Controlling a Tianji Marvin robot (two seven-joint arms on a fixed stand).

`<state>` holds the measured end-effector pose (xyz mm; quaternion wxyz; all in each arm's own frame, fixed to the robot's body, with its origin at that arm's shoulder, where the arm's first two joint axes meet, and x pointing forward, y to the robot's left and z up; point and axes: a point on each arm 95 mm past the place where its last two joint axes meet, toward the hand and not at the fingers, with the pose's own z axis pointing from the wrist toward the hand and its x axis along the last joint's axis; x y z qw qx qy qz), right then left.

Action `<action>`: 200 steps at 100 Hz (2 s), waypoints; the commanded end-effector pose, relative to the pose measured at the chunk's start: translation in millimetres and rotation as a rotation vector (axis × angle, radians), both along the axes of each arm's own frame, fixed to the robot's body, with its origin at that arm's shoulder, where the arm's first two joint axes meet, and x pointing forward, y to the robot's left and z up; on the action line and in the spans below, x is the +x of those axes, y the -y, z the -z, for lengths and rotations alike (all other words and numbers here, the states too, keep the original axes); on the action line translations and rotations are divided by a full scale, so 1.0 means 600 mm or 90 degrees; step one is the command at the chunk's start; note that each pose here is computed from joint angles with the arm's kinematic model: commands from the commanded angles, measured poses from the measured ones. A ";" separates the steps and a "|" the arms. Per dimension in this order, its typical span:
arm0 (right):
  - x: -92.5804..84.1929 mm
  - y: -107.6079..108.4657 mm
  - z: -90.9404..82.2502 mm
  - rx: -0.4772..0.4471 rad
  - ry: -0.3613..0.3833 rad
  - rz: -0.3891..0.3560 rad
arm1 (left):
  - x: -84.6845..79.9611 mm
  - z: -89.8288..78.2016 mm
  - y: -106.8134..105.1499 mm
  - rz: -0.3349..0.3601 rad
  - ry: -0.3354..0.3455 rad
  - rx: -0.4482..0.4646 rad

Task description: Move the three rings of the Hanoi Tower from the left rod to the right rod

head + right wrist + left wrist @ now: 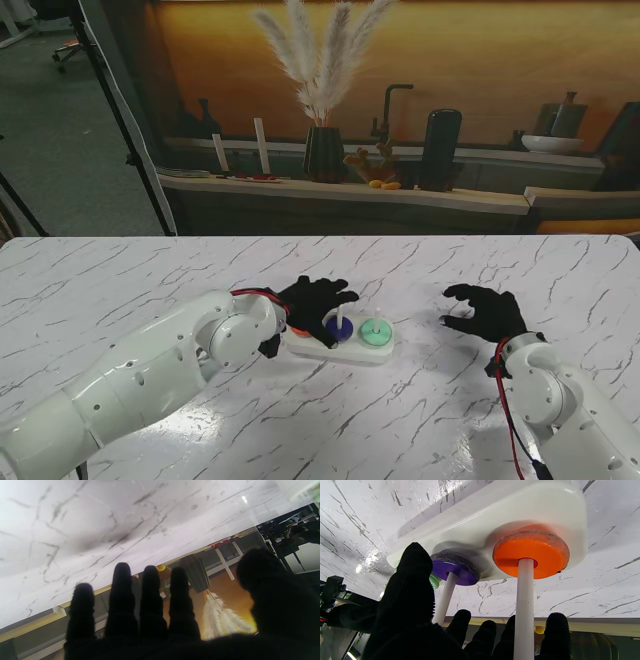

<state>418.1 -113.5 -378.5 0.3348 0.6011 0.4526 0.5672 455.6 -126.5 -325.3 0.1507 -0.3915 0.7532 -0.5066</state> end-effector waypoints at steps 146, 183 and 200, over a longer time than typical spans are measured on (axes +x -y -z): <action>-0.006 -0.004 0.007 0.006 -0.006 0.000 | -0.012 0.022 0.019 0.084 0.026 0.109; -0.007 -0.004 0.008 0.007 -0.007 0.001 | -0.014 0.027 0.022 0.072 0.027 0.090; -0.008 -0.004 0.008 0.007 -0.008 0.001 | -0.015 0.029 0.022 0.067 0.024 0.084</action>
